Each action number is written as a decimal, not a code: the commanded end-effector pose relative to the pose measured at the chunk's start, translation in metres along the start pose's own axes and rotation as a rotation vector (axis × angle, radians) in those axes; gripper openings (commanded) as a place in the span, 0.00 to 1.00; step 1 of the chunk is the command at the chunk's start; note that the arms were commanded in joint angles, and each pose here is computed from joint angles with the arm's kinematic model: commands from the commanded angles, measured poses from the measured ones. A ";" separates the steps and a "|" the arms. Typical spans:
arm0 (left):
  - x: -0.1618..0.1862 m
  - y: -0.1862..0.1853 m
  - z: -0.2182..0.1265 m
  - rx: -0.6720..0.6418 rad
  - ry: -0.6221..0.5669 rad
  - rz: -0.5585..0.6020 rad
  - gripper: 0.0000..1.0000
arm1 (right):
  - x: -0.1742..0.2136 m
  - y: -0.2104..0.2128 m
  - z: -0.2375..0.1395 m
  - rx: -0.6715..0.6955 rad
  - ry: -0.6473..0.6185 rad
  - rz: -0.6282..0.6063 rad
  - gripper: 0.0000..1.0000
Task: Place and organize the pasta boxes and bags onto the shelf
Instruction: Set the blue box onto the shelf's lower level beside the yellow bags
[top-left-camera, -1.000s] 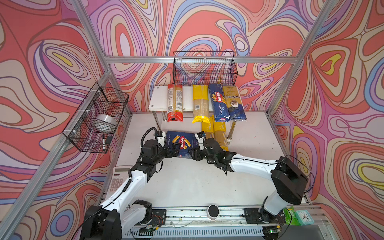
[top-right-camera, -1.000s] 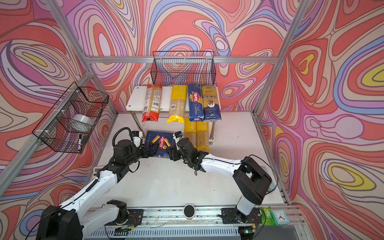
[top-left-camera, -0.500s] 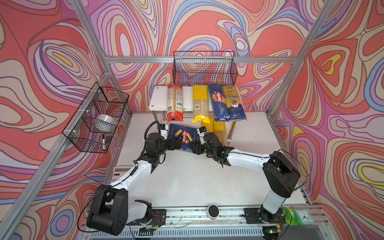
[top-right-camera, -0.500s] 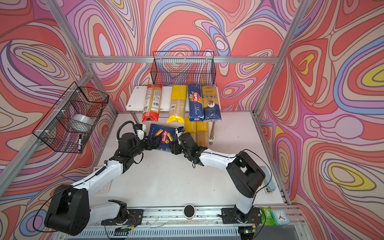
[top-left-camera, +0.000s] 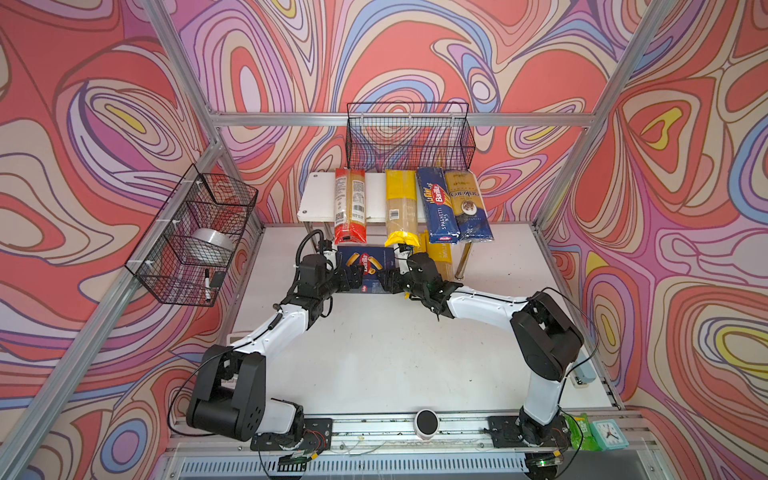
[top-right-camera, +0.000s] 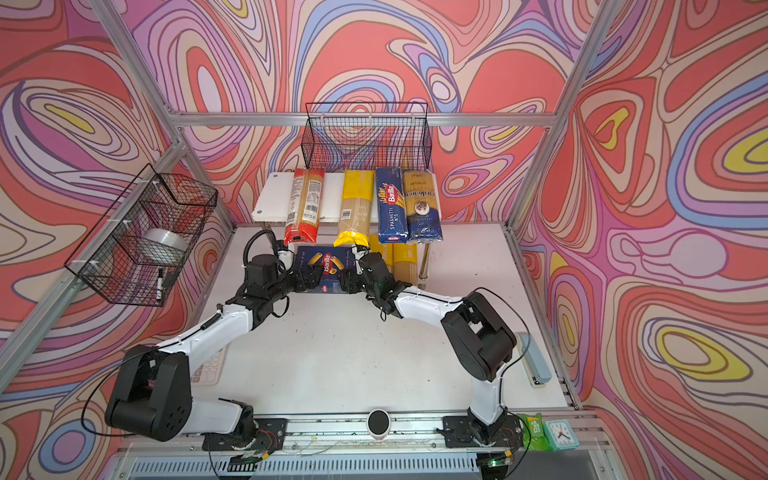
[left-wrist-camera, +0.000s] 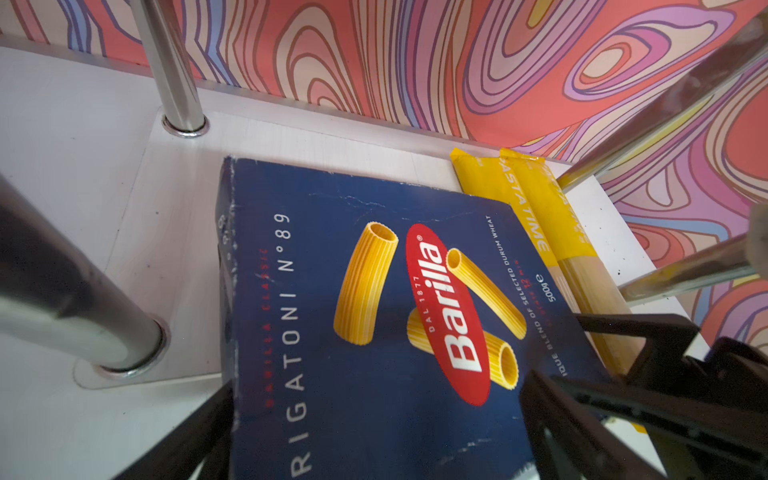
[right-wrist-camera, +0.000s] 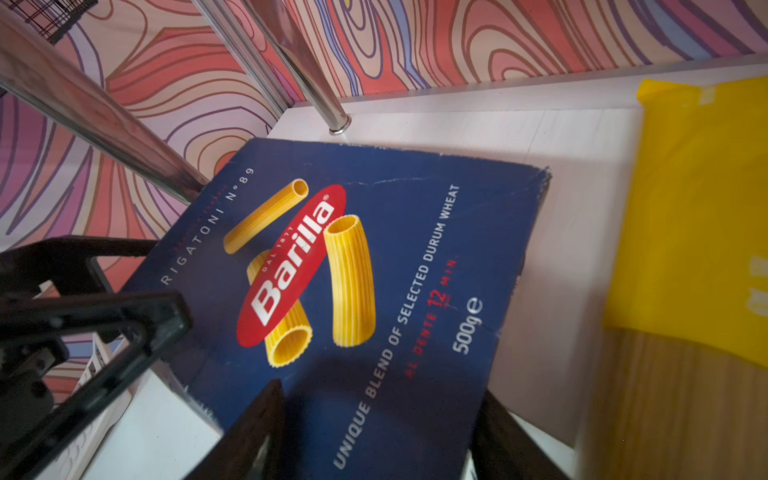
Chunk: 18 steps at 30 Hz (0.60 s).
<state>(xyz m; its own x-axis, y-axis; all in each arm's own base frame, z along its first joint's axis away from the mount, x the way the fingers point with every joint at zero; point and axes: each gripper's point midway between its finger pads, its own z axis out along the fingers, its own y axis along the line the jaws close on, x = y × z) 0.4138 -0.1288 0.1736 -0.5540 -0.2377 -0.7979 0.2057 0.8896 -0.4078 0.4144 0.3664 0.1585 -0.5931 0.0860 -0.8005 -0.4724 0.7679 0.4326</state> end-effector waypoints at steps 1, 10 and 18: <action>-0.019 -0.044 0.004 0.190 -0.027 0.033 1.00 | -0.031 0.066 -0.004 -0.244 -0.090 -0.028 0.69; -0.017 -0.007 0.019 0.009 0.013 0.010 1.00 | -0.039 0.025 -0.006 -0.130 -0.135 0.044 0.69; -0.025 0.022 0.021 -0.089 0.024 -0.002 1.00 | -0.036 -0.015 -0.003 -0.033 -0.126 0.123 0.69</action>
<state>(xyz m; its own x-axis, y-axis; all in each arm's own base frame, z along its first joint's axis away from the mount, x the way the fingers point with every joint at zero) 0.4415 -0.1154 0.1679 -0.5868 -0.2357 -0.7747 0.1228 0.9197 -0.3728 0.4378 0.3540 0.1805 -0.5596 0.2217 -0.7985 -0.4357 0.7409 0.5111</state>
